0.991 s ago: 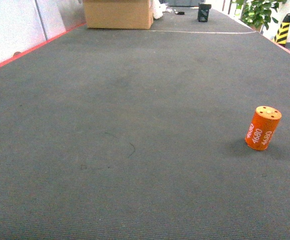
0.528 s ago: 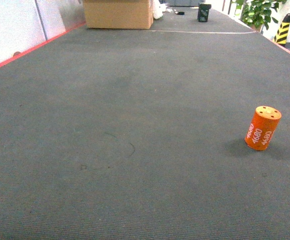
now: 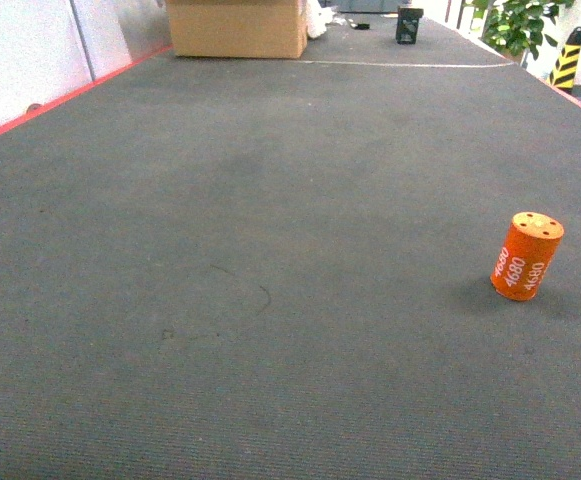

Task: Sort blue parts and orange caps into right shelf containers

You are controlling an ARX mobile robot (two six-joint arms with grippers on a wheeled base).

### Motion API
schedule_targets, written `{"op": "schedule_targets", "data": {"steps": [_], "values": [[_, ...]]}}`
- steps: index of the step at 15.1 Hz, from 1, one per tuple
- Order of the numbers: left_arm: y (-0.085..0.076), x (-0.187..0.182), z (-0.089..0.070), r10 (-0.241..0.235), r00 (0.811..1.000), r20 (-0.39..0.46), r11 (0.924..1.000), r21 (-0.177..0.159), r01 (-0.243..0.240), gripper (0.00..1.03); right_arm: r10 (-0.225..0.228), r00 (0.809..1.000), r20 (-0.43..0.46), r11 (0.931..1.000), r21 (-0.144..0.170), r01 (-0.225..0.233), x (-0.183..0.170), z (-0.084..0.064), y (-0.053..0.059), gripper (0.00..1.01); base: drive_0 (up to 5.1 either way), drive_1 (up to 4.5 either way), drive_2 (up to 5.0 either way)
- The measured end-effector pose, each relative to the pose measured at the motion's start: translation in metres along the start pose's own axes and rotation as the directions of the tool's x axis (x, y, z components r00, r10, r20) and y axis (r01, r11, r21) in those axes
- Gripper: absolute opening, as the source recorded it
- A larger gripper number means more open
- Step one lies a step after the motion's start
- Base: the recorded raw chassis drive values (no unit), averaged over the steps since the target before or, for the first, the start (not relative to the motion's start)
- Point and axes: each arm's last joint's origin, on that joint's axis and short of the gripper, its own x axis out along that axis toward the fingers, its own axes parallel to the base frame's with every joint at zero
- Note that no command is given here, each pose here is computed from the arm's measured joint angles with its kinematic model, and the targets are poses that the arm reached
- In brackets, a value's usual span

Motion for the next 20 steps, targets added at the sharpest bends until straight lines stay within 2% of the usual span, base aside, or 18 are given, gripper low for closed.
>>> {"op": "schedule_targets", "data": {"steps": [20], "values": [[0.0, 0.0, 0.0, 0.0, 1.0, 0.0, 1.0, 0.0, 0.0, 0.41, 0.0, 1.0, 0.0, 1.0, 0.0, 0.0, 0.0, 0.0, 0.0, 0.98, 0.0, 0.0, 0.0]]}}
